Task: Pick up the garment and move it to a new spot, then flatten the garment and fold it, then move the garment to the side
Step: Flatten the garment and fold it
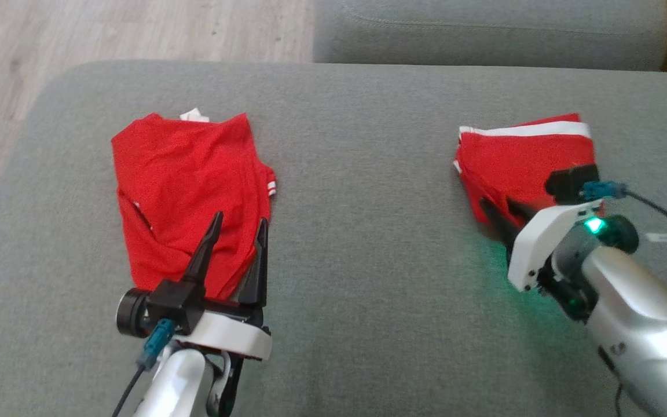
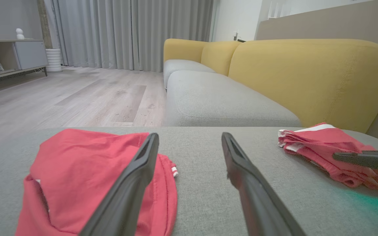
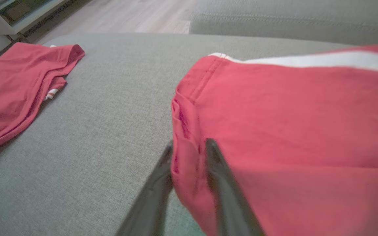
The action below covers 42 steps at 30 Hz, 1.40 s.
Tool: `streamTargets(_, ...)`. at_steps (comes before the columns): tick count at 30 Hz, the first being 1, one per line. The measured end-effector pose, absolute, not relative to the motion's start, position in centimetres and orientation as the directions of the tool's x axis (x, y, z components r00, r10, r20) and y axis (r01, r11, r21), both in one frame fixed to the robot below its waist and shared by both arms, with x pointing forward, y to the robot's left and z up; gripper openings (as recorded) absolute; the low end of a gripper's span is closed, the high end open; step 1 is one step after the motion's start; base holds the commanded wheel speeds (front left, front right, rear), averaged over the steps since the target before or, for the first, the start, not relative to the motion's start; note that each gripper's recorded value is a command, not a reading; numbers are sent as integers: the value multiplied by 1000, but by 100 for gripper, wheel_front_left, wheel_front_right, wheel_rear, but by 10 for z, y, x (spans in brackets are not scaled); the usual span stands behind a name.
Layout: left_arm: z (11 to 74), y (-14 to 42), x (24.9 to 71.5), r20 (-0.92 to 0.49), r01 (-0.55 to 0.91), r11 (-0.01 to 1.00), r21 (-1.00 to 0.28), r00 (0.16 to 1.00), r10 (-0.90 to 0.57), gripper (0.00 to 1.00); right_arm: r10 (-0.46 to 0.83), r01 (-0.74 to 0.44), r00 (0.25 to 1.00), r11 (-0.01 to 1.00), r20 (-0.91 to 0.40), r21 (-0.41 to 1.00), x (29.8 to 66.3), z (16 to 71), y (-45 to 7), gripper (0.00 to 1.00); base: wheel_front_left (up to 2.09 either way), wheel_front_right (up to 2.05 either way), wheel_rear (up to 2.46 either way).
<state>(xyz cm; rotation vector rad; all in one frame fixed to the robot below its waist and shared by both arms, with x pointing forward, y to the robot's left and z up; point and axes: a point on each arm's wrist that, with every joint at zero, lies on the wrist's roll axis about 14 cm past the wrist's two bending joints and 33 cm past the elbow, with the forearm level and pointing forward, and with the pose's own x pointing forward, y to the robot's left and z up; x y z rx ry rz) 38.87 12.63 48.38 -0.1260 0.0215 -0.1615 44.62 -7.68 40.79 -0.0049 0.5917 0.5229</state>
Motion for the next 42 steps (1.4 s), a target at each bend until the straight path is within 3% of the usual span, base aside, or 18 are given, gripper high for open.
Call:
streamTargets(4,488,116,391,2,189,974,-127,982,-191,100,461,-439,768,884,-445,159,456,435,-96,100,0,0,0)
streamTargets(9,510,102,395,71,235,965,-120,971,-228,100,370,-334,903,924,-218,185,481,500,-146,100,0,0,0)
streamTargets(15,531,88,398,133,277,954,-118,956,-262,100,231,-226,972,967,-35,122,474,539,-205,100,0,0,0)
streamTargets(19,535,82,396,146,292,948,-122,951,-274,100,106,-105,994,989,2,108,449,530,-241,100,0,0,0)
streamTargets(28,513,81,386,86,284,948,-140,958,-274,100,27,-25,1000,990,-12,140,401,494,-229,100,0,0,0)
streamTargets(37,500,87,387,53,274,951,-146,962,-269,100,52,-52,999,994,0,92,412,504,-210,100,0,0,0)
streamTargets(38,498,88,389,48,269,952,-147,963,-265,100,63,-61,998,994,-10,88,415,503,-206,89,0,0,0)
streamTargets(39,496,90,393,41,262,954,-148,965,-259,100,80,-76,996,993,-32,93,424,499,-200,0,0,0,0)
streamTargets(42,492,95,402,32,247,958,-148,969,-245,100,104,-101,994,991,-42,87,446,500,-190,0,0,0,0)
